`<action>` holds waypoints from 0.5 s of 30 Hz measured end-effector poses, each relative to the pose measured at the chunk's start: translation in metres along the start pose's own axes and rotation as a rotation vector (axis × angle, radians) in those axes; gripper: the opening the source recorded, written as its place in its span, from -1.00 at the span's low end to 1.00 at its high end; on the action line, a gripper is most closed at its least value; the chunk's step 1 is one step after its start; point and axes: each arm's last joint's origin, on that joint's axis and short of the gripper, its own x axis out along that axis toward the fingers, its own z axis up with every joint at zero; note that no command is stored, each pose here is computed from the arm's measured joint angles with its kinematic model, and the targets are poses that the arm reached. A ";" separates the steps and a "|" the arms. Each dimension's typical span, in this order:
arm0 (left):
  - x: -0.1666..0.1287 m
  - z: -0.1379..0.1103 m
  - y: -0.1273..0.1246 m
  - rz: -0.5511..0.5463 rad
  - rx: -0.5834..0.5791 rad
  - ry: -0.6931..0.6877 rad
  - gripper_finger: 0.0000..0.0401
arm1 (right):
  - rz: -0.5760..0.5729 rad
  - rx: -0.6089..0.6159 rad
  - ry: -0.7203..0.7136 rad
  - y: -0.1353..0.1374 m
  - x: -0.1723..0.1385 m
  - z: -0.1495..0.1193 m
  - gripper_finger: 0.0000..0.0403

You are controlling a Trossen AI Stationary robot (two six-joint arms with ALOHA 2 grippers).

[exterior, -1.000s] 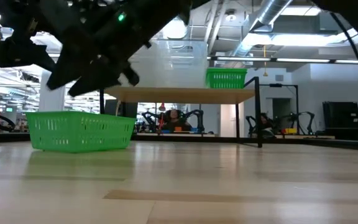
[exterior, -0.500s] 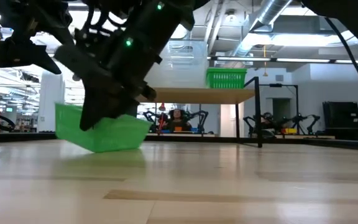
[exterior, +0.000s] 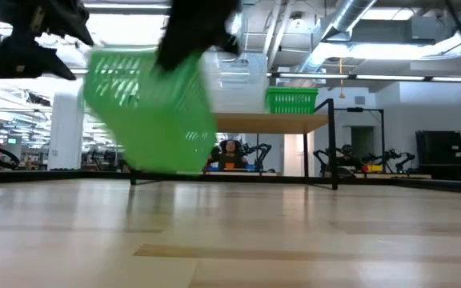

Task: Stack baskets on shelf by color
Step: Stack the green bin on the green bin

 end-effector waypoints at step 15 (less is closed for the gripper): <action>-0.052 0.026 -0.008 -0.307 -0.076 -0.269 0.23 | -0.474 -0.061 -0.172 -0.054 -0.272 -0.048 -0.98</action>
